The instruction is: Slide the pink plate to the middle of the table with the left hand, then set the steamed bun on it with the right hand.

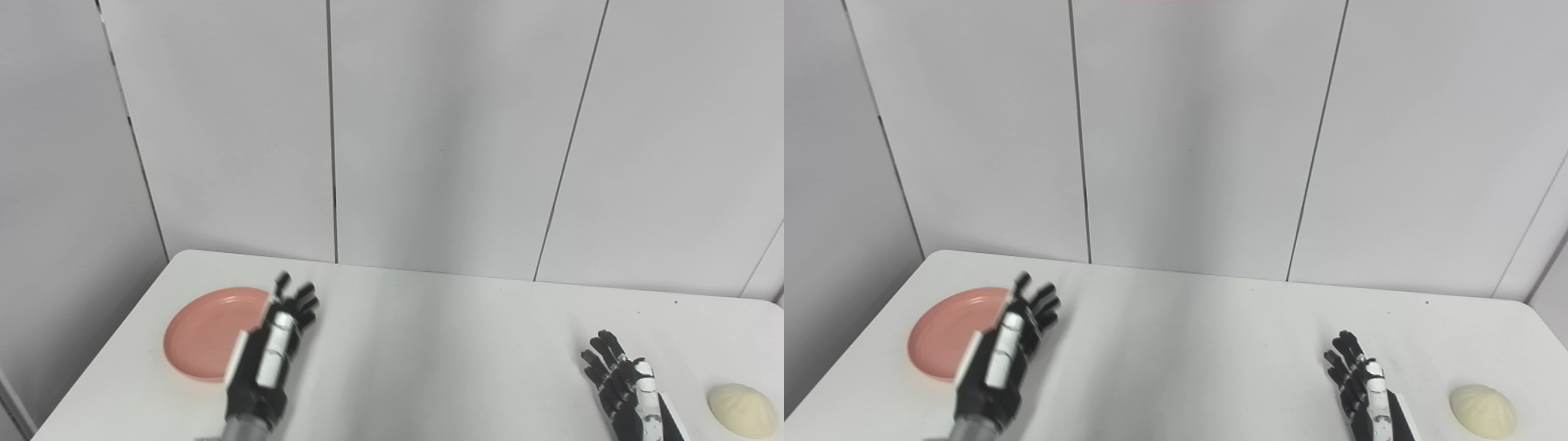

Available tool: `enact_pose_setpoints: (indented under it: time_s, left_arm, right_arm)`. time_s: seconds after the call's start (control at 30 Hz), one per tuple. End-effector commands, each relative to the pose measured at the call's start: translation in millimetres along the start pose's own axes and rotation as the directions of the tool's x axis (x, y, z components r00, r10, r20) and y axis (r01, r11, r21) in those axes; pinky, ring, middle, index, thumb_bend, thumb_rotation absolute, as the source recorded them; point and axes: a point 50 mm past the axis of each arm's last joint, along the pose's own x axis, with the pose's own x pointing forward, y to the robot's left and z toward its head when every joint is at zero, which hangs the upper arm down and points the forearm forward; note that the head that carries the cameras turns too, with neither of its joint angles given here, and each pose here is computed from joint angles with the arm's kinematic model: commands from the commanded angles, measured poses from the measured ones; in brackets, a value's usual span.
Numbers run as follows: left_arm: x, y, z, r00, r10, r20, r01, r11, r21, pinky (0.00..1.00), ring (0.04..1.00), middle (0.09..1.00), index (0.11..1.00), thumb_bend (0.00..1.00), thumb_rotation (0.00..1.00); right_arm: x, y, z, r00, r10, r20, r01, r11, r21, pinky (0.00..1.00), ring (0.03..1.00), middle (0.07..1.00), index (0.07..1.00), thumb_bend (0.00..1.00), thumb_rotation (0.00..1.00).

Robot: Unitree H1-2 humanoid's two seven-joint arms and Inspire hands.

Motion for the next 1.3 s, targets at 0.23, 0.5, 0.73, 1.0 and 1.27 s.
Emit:
enact_pose_setpoints:
  time_s: [0.23, 0.5, 0.73, 1.0, 1.27]
  left_arm:
    - [67.1, 51.1, 68.7, 0.973, 0.071, 0.219, -0.073, 0.997, 0.005, 0.82, 0.839, 0.85, 0.884, 0.81, 0.85]
    - [96.2, 103.5, 86.6, 0.973, 0.114, 0.2, -0.122, 0.992, 0.028, 0.8, 0.872, 0.88, 0.891, 0.84, 0.89]
    - [121.5, 151.0, 91.5, 0.972, 0.198, 0.127, -0.196, 0.98, -0.029, 0.81, 0.862, 0.861, 0.884, 0.84, 0.9]
    - [131.2, 206.5, 54.4, 0.975, 0.205, 0.084, -0.215, 0.968, 0.13, 0.81, 0.832, 0.822, 0.822, 0.87, 0.9]
    - [118.5, 234.3, 13.1, 0.968, 0.25, -0.026, -0.251, 0.968, -0.027, 0.74, 0.819, 0.805, 0.838, 0.85, 0.85]
  right_arm:
    - [-15.4, -2.5, -15.7, 0.998, -0.022, -0.054, 0.023, 0.999, 0.033, 0.98, 0.933, 0.958, 0.94, 0.78, 0.99]
    - [-16.1, -3.2, -13.7, 0.998, -0.021, -0.053, 0.023, 0.999, 0.038, 0.98, 0.935, 0.961, 0.944, 0.78, 0.99]
    - [-16.7, -4.0, -11.4, 0.998, -0.023, -0.054, 0.025, 0.999, 0.039, 0.97, 0.929, 0.954, 0.933, 0.78, 0.98]
    - [-16.6, -4.2, -9.6, 0.998, -0.022, -0.059, 0.025, 0.999, 0.046, 0.98, 0.943, 0.966, 0.941, 0.77, 0.99]
    - [-17.2, -7.3, -7.5, 0.998, -0.02, -0.057, 0.021, 0.999, 0.031, 0.96, 0.927, 0.955, 0.936, 0.77, 0.99]
